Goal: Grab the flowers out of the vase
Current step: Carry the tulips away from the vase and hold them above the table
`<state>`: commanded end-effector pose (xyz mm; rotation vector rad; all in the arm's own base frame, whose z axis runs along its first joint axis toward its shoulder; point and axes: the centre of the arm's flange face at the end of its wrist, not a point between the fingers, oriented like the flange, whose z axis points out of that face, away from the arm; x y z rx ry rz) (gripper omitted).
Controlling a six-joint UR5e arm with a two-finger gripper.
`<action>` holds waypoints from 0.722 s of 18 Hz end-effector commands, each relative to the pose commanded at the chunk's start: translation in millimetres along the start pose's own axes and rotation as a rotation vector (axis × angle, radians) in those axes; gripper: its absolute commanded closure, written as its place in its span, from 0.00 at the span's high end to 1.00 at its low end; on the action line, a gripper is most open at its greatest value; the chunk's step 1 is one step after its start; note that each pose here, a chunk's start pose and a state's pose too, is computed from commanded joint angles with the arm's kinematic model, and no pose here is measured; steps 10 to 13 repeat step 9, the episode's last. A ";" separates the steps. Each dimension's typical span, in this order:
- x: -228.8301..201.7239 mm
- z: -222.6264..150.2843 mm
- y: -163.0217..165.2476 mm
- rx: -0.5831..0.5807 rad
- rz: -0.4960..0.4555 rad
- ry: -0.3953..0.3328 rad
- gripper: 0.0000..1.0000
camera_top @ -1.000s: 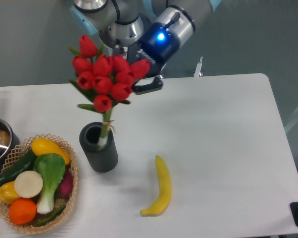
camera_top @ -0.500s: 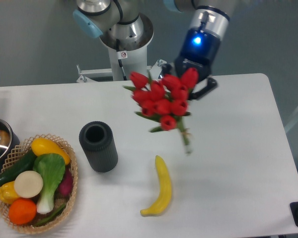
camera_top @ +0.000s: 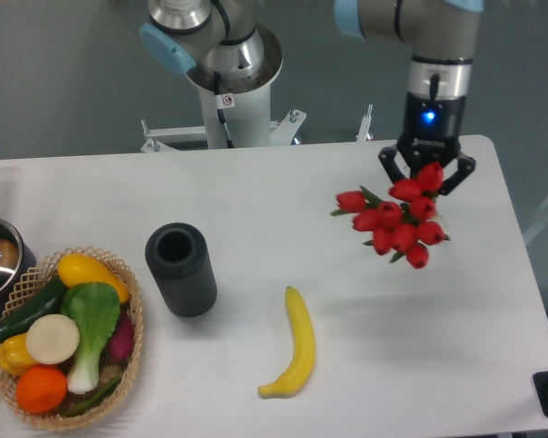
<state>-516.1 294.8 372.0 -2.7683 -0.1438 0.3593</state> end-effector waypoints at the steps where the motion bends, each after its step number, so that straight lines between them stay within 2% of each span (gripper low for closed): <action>1: -6.6 3.7 -0.3 -0.057 0.002 0.011 0.00; 5: -18.6 9.2 -8.8 -0.146 0.016 0.039 0.00; 8: -9.6 23.1 -15.9 -0.195 0.044 0.045 0.00; 13: -6.9 26.2 -19.1 -0.203 0.052 0.048 0.00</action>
